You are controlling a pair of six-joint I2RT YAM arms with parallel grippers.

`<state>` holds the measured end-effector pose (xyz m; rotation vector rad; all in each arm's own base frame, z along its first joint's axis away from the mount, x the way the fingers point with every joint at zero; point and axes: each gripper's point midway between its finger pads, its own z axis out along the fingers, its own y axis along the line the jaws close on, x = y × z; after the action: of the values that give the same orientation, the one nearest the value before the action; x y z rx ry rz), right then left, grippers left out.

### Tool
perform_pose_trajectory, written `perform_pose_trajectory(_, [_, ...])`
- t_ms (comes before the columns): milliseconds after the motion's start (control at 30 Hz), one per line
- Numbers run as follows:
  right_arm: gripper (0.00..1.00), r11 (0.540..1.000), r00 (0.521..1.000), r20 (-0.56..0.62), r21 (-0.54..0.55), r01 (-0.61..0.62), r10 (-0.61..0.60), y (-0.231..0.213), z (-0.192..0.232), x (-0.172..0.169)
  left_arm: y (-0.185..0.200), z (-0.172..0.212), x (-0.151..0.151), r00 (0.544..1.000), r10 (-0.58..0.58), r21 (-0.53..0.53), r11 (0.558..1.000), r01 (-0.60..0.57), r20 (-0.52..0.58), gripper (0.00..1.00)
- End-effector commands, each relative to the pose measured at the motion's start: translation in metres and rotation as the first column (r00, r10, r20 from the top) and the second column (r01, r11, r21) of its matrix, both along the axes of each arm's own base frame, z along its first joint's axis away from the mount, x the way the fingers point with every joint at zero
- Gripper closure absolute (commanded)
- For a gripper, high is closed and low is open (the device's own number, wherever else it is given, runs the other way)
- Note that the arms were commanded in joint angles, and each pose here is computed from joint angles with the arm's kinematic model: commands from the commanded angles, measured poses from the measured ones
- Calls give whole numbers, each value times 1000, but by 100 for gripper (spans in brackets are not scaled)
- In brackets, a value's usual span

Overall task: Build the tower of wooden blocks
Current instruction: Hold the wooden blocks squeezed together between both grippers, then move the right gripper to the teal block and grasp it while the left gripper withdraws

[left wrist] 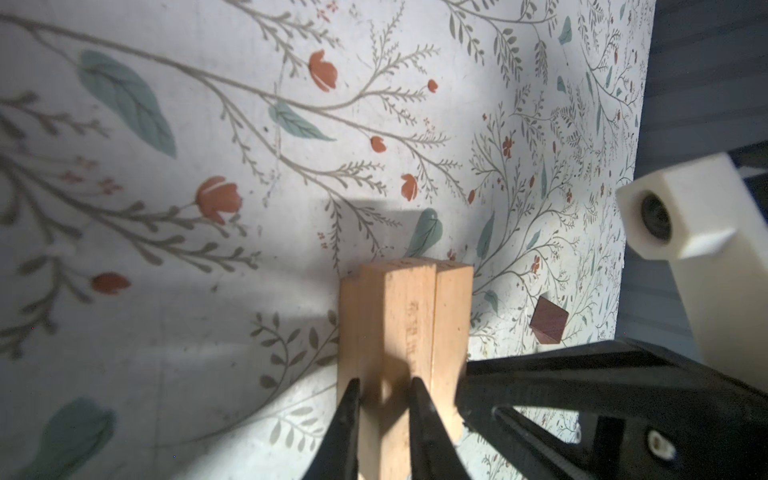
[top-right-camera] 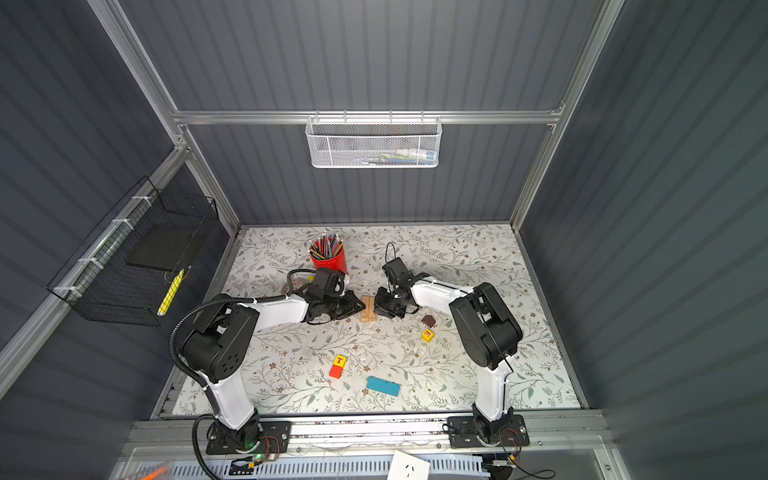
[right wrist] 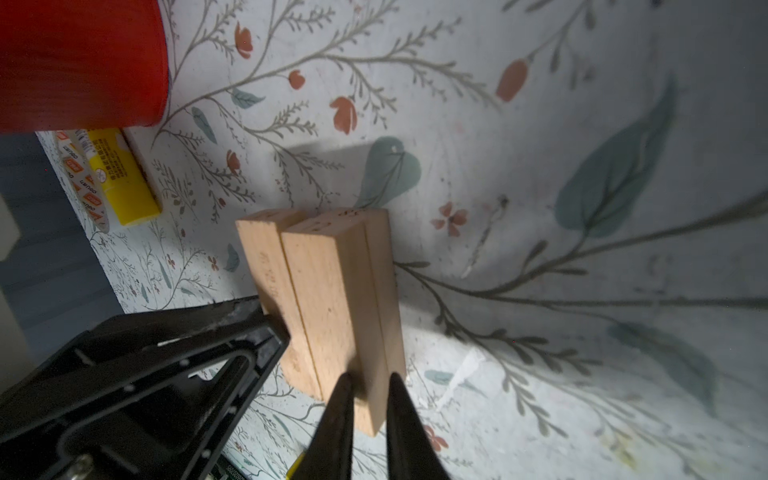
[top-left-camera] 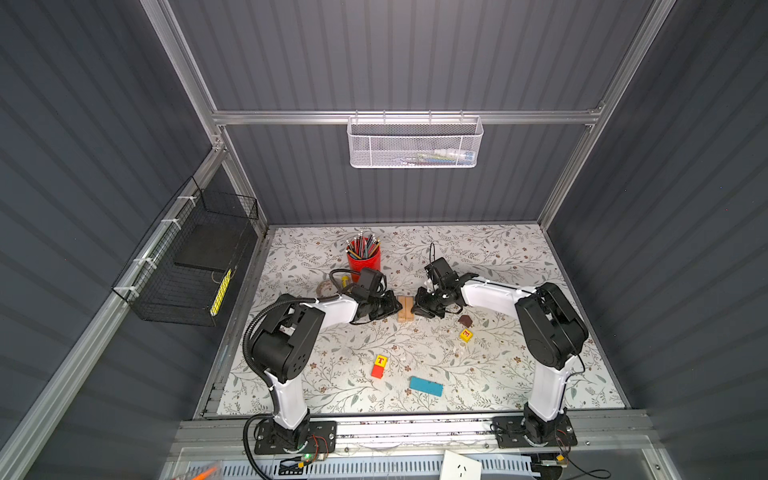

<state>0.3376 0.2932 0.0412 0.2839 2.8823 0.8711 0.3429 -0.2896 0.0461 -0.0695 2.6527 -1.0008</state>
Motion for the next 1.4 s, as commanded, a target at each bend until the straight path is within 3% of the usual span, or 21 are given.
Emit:
perform_pose_trajectory(0, [81,1000,1000,10,3,-1,1,0,7,-2,5,3,-10,1000,-24,37,999,24,-1,78])
perform_pose_trajectory(700, [82,1000,1000,21,23,-12,11,6,14,-3,-4,26,2,998,-33,-2,999,33,59,78])
perform_pose_trajectory(1100, [77,1000,999,51,24,-17,16,5,25,-2,5,32,3,997,-11,38,999,8,80,72])
perform_pose_trajectory(1367, [70,999,992,123,-45,-21,27,-10,43,-1,12,48,-3,993,-12,59,998,6,117,69])
